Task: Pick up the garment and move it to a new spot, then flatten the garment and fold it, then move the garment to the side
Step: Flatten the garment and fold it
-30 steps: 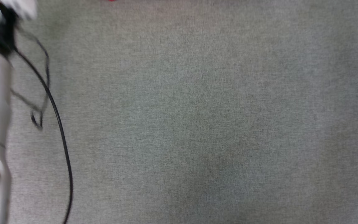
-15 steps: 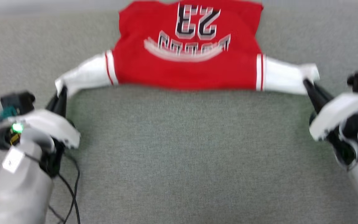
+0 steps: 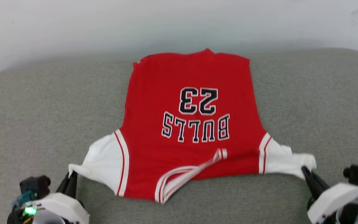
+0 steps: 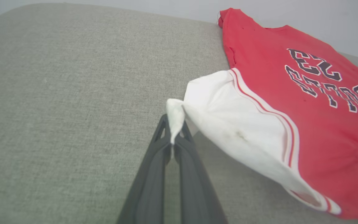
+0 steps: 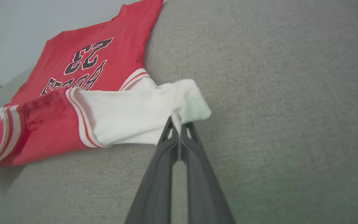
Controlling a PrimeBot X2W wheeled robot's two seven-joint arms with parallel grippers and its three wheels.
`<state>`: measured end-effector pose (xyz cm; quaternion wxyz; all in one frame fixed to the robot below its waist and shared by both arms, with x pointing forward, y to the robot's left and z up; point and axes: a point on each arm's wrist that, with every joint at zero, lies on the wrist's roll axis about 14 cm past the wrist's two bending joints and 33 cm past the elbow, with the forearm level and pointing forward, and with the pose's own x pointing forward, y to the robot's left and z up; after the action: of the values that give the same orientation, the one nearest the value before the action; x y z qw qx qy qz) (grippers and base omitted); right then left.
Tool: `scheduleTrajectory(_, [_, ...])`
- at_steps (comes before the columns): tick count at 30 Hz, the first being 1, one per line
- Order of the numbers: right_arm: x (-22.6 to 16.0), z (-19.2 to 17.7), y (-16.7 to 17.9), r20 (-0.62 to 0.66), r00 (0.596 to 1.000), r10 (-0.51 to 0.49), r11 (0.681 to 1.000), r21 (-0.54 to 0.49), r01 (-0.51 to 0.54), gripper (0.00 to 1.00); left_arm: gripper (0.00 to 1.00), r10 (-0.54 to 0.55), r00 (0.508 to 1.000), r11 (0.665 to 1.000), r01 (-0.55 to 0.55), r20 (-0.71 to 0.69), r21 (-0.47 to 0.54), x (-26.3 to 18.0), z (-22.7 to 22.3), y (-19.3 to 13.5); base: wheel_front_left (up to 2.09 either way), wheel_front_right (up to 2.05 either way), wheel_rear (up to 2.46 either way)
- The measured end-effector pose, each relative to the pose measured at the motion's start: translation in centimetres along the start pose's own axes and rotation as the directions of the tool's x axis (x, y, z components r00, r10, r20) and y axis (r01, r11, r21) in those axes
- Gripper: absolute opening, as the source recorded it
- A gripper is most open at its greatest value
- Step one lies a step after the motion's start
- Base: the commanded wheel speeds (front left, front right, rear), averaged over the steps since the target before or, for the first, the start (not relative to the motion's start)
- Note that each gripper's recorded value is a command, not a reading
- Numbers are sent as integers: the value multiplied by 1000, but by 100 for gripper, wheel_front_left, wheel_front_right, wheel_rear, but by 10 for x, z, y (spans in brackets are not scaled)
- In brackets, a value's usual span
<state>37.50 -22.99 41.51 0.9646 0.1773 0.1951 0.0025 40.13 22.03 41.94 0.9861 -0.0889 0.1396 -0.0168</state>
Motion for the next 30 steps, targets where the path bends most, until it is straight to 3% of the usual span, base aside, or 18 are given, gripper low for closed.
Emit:
scheduleTrajectory(11, [-56, -46, -12, -76, 994, -83, 993, 75, 89, 0, 0, 49, 997, 999, -50, -62, -13, -62, -22, 6, 0, 0, 0])
scheduleTrajectory(12, [-56, -47, -11, -78, 993, -86, 992, 82, 93, 12, 0, 46, 997, 999, -47, -67, -10, -64, -24, 5, 0, 0, 0])
scheduleTrajectory(13, [-57, -50, -12, -91, 992, -92, 992, 74, 99, 12, 0, 42, 997, 999, -42, -68, -1, -66, -25, 3, 0, 0, 0])
scheduleTrajectory(14, [-57, -50, -14, -92, 991, -100, 993, 61, 106, 36, 0, 36, 997, 999, -36, -69, 0, -67, -25, 1, 0, 0, 0])
scheduleTrajectory(15, [-57, -48, -16, -86, 990, -108, 991, 66, 114, 50, 0, 32, 997, 999, -32, -67, 4, -68, -25, -1, 0, 0, 0])
scheduleTrajectory(16, [-56, -47, -15, -81, 991, -109, 991, 74, 116, 100, 0, 24, 998, 1000, -23, -65, 17, -68, -25, -4, 0, 0, 0])
scheduleTrajectory(20, [-46, -31, -17, -39, 993, -115, 992, 54, 117, 100, 0, 0, 1000, 999, 1, -26, 33, -66, -17, -14, 0, 0, 0])
scheduleTrajectory(27, [2, 48, -34, 122, 982, -145, 989, -7, 147, 100, 0, -12, 998, 1000, 11, 66, 29, -52, 6, -27, 0, 0, 0])
scheduleTrajectory(30, [35, 77, -29, 134, 983, -129, 991, -12, 132, 100, 0, -20, 994, 999, 16, 109, 33, -42, 17, -32, 0, 0, 0])
